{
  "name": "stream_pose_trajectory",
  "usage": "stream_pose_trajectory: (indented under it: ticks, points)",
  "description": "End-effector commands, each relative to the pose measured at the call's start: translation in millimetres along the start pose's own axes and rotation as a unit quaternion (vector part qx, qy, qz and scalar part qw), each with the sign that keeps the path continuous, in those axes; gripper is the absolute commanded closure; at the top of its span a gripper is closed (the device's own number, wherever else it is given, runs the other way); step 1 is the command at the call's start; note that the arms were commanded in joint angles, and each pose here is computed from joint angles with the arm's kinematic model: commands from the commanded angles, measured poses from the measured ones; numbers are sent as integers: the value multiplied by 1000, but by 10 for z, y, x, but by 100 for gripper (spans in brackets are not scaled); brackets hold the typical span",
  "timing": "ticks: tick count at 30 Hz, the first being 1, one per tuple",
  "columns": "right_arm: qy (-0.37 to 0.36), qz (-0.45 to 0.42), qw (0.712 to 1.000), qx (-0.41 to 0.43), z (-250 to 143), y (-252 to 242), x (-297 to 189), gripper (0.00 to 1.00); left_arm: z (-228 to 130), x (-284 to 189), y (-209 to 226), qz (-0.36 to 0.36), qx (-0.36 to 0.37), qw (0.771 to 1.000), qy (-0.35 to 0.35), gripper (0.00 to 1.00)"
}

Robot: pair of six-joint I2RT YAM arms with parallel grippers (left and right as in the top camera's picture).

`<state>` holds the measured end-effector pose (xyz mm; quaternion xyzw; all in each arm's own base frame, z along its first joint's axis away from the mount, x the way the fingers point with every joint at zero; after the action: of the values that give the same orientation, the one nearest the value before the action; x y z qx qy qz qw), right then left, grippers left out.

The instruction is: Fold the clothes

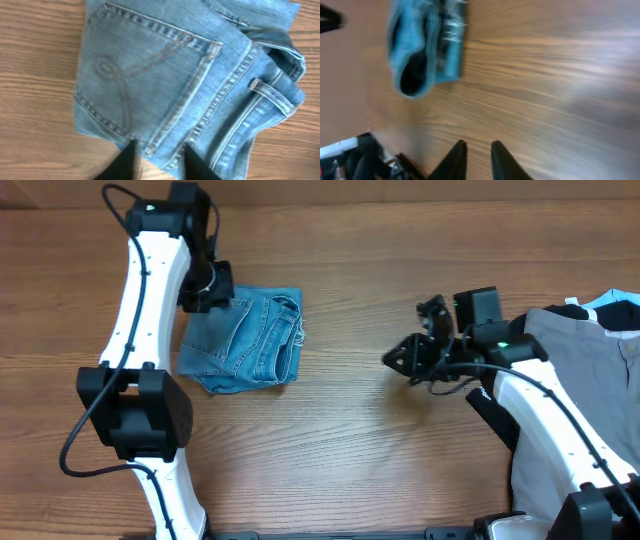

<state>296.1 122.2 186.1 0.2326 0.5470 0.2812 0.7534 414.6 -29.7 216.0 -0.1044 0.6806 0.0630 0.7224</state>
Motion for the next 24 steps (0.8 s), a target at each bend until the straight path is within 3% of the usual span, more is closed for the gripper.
stream_pose_trajectory:
  ticks: [1, 2, 5, 7, 11, 18, 24]
  points:
    - [-23, 44, 999, -15, 109, 283, 12, 75, -72, 173, -38, 1, 24, 999, 26, 87]
    - [-31, 52, 998, -22, 144, 341, 46, 72, -90, 236, -19, 8, 24, 999, 32, 88]
    - [-50, 54, 997, -33, 210, 482, 206, 68, -112, 439, 46, 13, 20, 999, 43, 70]
    - [-55, 54, 996, -43, 218, 577, 358, 65, -118, 583, 99, 12, 16, 999, 47, 66]
    - [-42, 64, 995, -69, 157, 720, 749, 56, -212, 866, 131, -15, 18, 997, 70, 67]
    - [10, 74, 996, -46, -77, 704, 1524, 52, -335, 1101, 151, -20, 17, 996, 89, 72]
    - [14, 144, 985, -95, -165, 950, 1741, 51, -351, 1099, 156, -19, 17, 995, 93, 69]
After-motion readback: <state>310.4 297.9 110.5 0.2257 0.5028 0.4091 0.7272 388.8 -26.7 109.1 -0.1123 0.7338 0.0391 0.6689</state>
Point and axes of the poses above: each gripper's point midway between its finger pads, its own x axis out along the fingers, its own y axis along the line the jaws close on, z = x × y, the point moved 7 cm from there along -x, back along the fingers, and after that the axes turned 4 degrees about -x, right-handed, at the moved point
